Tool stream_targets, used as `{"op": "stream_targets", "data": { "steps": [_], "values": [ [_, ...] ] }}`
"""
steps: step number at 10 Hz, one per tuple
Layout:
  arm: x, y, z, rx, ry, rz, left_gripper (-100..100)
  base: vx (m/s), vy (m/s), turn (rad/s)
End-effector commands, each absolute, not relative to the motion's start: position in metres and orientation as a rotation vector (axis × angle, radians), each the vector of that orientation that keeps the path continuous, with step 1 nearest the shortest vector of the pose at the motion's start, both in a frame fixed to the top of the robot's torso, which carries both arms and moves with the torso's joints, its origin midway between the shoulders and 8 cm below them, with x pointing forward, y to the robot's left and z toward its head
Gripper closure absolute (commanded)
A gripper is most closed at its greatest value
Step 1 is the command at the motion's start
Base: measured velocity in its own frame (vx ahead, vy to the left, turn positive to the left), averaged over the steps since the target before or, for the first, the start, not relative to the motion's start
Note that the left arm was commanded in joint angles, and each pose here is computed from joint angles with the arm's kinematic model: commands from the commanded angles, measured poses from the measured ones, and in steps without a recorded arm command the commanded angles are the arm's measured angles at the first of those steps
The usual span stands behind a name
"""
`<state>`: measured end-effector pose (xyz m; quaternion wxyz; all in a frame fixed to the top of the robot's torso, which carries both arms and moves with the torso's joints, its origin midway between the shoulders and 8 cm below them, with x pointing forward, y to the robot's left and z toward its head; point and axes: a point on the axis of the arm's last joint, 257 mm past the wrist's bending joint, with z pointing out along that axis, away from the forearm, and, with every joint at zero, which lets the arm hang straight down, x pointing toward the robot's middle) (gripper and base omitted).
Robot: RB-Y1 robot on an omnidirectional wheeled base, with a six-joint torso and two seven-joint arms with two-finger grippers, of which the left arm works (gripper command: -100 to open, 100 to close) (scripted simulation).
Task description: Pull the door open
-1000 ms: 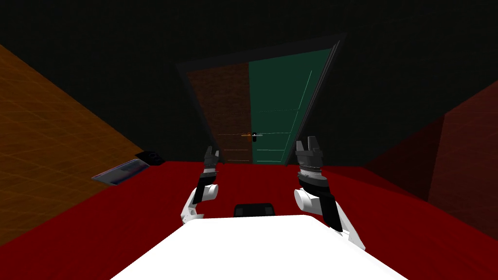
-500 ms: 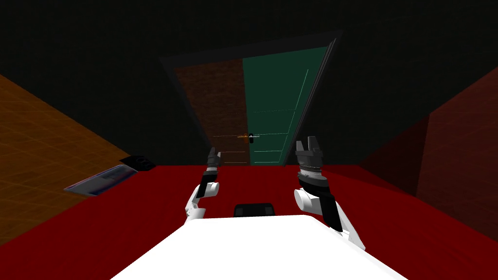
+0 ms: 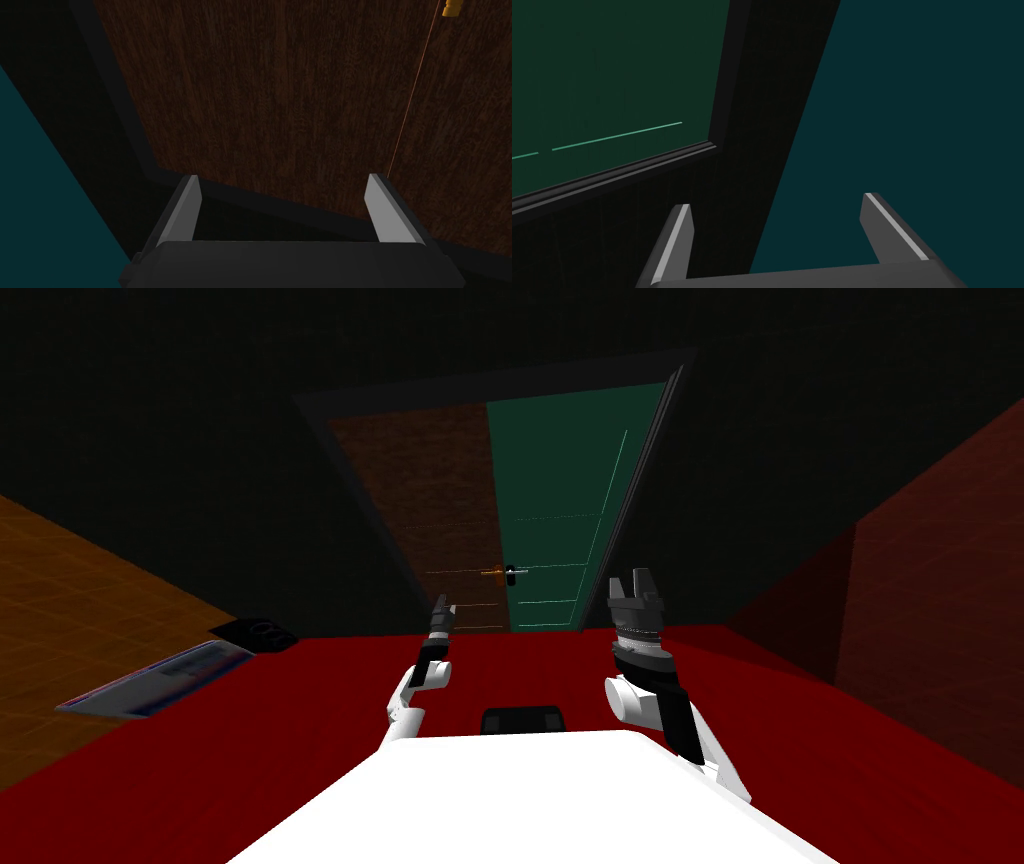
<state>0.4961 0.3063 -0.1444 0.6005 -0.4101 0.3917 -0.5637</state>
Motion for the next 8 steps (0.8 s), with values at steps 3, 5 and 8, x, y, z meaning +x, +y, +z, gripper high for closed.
{"op": "stream_targets", "data": {
  "steps": [3,5,8],
  "values": [
    [0.511,0.313,-0.173,-1.006,0.953,-1.278,-100,0.116,-0.039,-0.072],
    [0.518,0.318,-0.188,-1.035,0.975,-1.261,-100,0.119,-0.049,-0.076],
    [0.525,0.323,-0.202,-1.063,0.995,-1.245,-100,0.1,-0.023,-0.052]
  ]
}}
